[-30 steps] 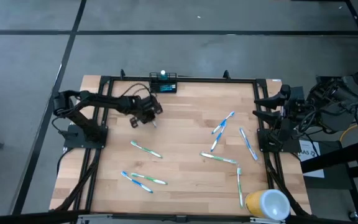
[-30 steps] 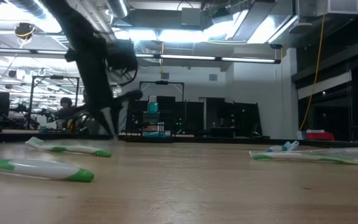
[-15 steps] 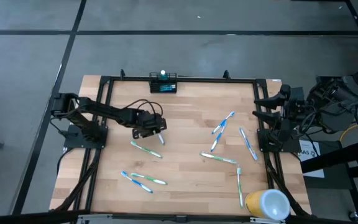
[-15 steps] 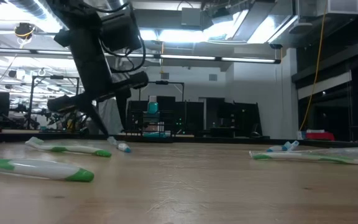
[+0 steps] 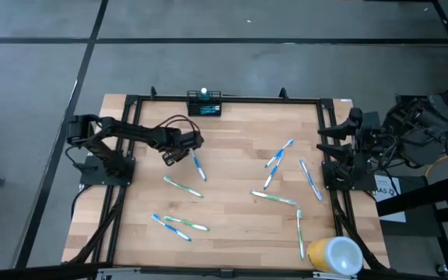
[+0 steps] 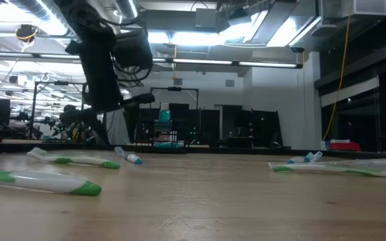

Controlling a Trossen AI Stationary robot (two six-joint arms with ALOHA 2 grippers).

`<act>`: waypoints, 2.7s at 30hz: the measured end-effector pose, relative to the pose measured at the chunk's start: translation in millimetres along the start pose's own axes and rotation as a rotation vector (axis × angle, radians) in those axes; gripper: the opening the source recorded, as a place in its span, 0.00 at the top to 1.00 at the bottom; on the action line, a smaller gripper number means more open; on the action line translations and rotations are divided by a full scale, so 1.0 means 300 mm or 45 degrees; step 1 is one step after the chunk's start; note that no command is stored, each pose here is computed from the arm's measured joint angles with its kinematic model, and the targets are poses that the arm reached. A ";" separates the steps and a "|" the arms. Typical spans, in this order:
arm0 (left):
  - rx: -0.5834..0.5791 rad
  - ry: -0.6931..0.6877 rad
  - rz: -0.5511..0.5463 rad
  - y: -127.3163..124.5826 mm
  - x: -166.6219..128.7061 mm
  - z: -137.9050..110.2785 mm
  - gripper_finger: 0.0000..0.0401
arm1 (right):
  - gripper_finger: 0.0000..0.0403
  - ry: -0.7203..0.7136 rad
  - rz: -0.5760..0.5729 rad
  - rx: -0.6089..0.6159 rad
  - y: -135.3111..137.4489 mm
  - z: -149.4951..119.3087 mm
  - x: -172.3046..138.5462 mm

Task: Pick & Place toothbrushing station
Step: Put the blue toothbrush into the black wire organizer

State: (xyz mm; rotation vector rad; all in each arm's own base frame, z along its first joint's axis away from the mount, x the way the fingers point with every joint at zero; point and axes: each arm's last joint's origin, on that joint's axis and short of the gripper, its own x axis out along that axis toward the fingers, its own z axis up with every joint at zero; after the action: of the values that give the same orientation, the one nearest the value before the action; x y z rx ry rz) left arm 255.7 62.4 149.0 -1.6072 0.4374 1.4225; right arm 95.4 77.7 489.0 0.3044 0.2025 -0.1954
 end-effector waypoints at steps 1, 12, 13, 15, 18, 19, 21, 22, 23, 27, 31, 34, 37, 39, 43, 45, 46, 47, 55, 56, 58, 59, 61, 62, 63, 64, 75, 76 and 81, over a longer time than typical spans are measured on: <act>-0.008 -0.005 0.004 -0.002 0.007 0.005 0.48 | 0.43 0.000 0.004 -0.001 0.001 -0.001 -0.002; -0.031 -0.028 0.059 -0.010 0.063 0.034 0.55 | 0.43 -0.029 0.014 0.035 0.010 -0.006 -0.021; -0.030 -0.030 0.061 -0.010 0.065 0.035 0.55 | 0.43 -0.033 0.012 0.038 0.011 -0.006 -0.022; -0.037 -0.030 0.064 -0.010 0.066 0.038 0.55 | 0.43 -0.040 0.011 0.044 0.012 -0.006 -0.025; -0.051 -0.038 0.066 -0.010 0.067 0.041 0.57 | 0.43 -0.049 0.008 0.052 0.013 -0.007 -0.028; -0.055 -0.038 0.067 -0.011 0.068 0.044 0.58 | 0.43 -0.051 0.007 0.051 0.015 -0.008 -0.029; -0.062 -0.038 0.071 -0.011 0.069 0.048 0.61 | 0.43 -0.057 0.001 0.048 0.016 -0.008 -0.029; -0.064 -0.039 0.072 -0.012 0.070 0.050 0.62 | 0.43 -0.059 0.000 0.047 0.017 -0.009 -0.029; -0.068 -0.041 0.071 -0.013 0.071 0.053 0.64 | 0.43 -0.059 0.001 0.046 0.018 -0.009 -0.030; -0.060 -0.053 0.057 -0.018 0.075 0.061 0.71 | 0.43 -0.061 -0.003 0.044 0.021 -0.011 -0.028; -0.060 -0.067 0.047 -0.021 0.077 0.067 0.77 | 0.43 -0.059 -0.004 0.043 0.025 -0.012 -0.026; -0.043 -0.082 0.033 -0.024 0.078 0.068 0.81 | 0.43 -0.058 -0.004 0.042 0.026 -0.013 -0.025; -0.025 -0.092 0.020 -0.027 0.080 0.069 0.84 | 0.43 -0.058 -0.004 0.042 0.026 -0.013 -0.025; -0.020 -0.095 0.013 -0.028 0.080 0.070 0.85 | 0.43 -0.058 -0.004 0.042 0.026 -0.013 -0.025; -0.020 -0.098 0.010 -0.029 0.081 0.070 0.87 | 0.43 -0.058 -0.004 0.042 0.026 -0.013 -0.025; -0.020 -0.097 0.011 -0.029 0.081 0.070 0.87 | 0.43 -0.058 -0.004 0.041 0.027 -0.013 -0.025; -0.020 -0.096 0.011 -0.029 0.081 0.070 0.88 | 0.43 -0.058 -0.004 0.041 0.027 -0.013 -0.025; -0.020 -0.096 0.011 -0.029 0.081 0.070 0.88 | 0.43 -0.057 -0.004 0.042 0.027 -0.013 -0.025; 0.003 -0.079 -0.062 -0.039 0.069 0.046 0.90 | 0.43 -0.055 0.000 0.052 0.027 -0.014 -0.025; 0.007 -0.074 -0.070 -0.039 0.063 0.043 0.90 | 0.43 -0.055 0.000 0.052 0.027 -0.014 -0.025; 0.019 -0.067 -0.094 -0.042 0.051 0.037 0.91 | 0.43 -0.055 0.000 0.055 0.027 -0.014 -0.025; 0.022 -0.064 -0.113 -0.044 0.044 0.033 0.91 | 0.43 -0.055 0.000 0.055 0.027 -0.014 -0.025; 0.028 -0.068 -0.151 -0.047 0.026 0.024 0.91 | 0.43 -0.055 -0.001 0.055 0.027 -0.014 -0.025; 0.028 -0.068 -0.182 -0.052 0.016 0.019 0.91 | 0.43 -0.055 -0.001 0.055 0.027 -0.014 -0.025; 0.030 -0.072 -0.208 -0.054 0.005 0.014 0.91 | 0.43 -0.055 -0.001 0.055 0.027 -0.014 -0.025; 0.035 -0.079 -0.226 -0.054 -0.007 0.009 0.92 | 0.43 -0.056 -0.001 0.055 0.027 -0.014 -0.025; 0.040 -0.275 -0.553 -0.078 -0.145 -0.006 0.96 | 0.43 -0.064 -0.011 0.056 0.026 -0.013 -0.025; 0.039 -0.283 -0.589 -0.083 -0.154 -0.010 0.96 | 0.43 -0.064 -0.011 0.056 0.026 -0.013 -0.025; 0.096 -0.404 -0.749 -0.106 -0.203 -0.022 0.96 | 0.43 -0.065 -0.011 0.075 0.026 -0.013 -0.025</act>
State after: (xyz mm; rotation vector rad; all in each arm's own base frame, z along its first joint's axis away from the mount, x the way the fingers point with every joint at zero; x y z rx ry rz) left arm 267.2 55.5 216.7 -1.2725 -0.1604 1.1530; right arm 89.3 87.5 489.2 0.3567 0.1481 -0.2176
